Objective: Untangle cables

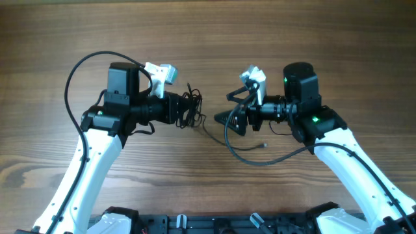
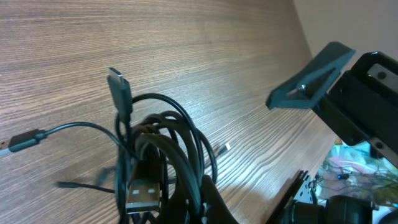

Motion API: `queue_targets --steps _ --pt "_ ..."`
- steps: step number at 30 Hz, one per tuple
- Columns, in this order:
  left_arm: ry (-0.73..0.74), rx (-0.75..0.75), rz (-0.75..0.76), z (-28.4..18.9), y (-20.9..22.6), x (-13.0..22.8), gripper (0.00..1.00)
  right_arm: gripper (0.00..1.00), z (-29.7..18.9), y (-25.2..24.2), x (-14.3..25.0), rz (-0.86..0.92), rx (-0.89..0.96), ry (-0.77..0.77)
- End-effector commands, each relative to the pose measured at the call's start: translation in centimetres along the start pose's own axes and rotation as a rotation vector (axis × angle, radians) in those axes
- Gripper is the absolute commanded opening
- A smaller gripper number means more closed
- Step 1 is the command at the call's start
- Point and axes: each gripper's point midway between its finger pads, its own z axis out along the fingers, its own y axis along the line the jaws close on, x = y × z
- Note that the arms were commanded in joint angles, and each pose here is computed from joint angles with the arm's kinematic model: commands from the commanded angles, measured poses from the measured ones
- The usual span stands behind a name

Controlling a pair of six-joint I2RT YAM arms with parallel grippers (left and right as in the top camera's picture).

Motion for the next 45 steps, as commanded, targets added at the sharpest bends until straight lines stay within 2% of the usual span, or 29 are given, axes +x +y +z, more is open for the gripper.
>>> queue_targets --steps 1,4,6,13,15,16,17,18,22,25,28,33,36,39,41,42,44,45 --pt "0.004 0.034 0.014 0.5 -1.5 0.1 0.04 0.88 1.8 0.1 -0.3 0.289 0.038 0.001" --pt "0.014 0.053 0.041 0.9 -2.5 0.3 0.04 0.67 3.1 -2.6 0.5 0.454 0.211 -0.026" --pt "0.015 0.059 0.049 1.1 -2.7 0.3 0.04 0.62 3.9 -3.9 1.3 0.540 0.286 -0.037" --pt "-0.005 0.104 0.025 0.9 -3.7 -0.3 0.04 0.59 7.2 -5.7 4.6 0.698 0.318 0.036" --pt "-0.015 0.176 0.053 0.7 -5.0 -0.7 0.04 0.38 8.3 -6.0 5.2 0.699 0.296 0.053" --pt "-0.020 0.202 0.065 0.5 -5.6 -0.8 0.04 0.18 8.5 -6.2 5.3 0.698 0.296 0.053" --pt "-0.024 0.212 0.072 0.4 -5.8 -0.9 0.04 0.05 8.7 -6.5 5.5 0.698 0.299 0.056" --pt "-0.032 0.213 0.080 0.2 -5.9 -1.0 0.04 0.04 8.6 -6.9 5.6 0.696 0.314 0.053" --pt "-0.089 0.173 0.068 -1.5 -5.0 -1.9 0.04 0.04 6.1 -9.2 5.6 0.719 0.393 0.037" --pt "-0.168 0.048 0.008 -4.0 -2.1 -2.9 0.04 0.04 2.3 -11.6 5.8 0.759 0.503 0.015" --pt "-0.266 -0.108 -0.082 -7.6 1.9 -3.6 0.04 0.04 -1.7 -13.2 6.0 0.756 0.576 0.006" --pt "-0.391 -0.207 -0.301 -12.1 6.1 -3.9 0.04 0.04 -5.3 -13.5 5.5 0.694 0.604 -0.004" --pt "-0.405 -0.228 -0.389 -12.9 7.4 -3.4 0.04 0.04 -4.7 -11.7 4.0 0.575 0.485 -0.005" --pt "-0.373 -0.221 -0.416 -12.4 7.4 -2.8 0.17 0.04 -2.9 -6.9 1.4 0.305 0.169 -0.002" --pt "-0.344 -0.179 -0.405 -11.7 6.5 -2.6 0.29 0.05 -2.5 -2.8 0.0 0.089 -0.068 -0.018" --pt "-0.335 -0.159 -0.396 -11.4 6.0 -2.6 0.34 0.10 -2.5 -1.7 -0.3 0.022 -0.126 -0.026" --pt "-0.314 -0.118 -0.369 -10.7 4.9 -2.7 0.53 0.54 -2.3 -1.5 -0.4 -0.046 -0.134 -0.029" --pt "-0.307 -0.112 -0.362 -10.5 4.6 -2.7 0.62 0.64 -2.2 -1.8 -0.4 -0.045 -0.109 -0.029"
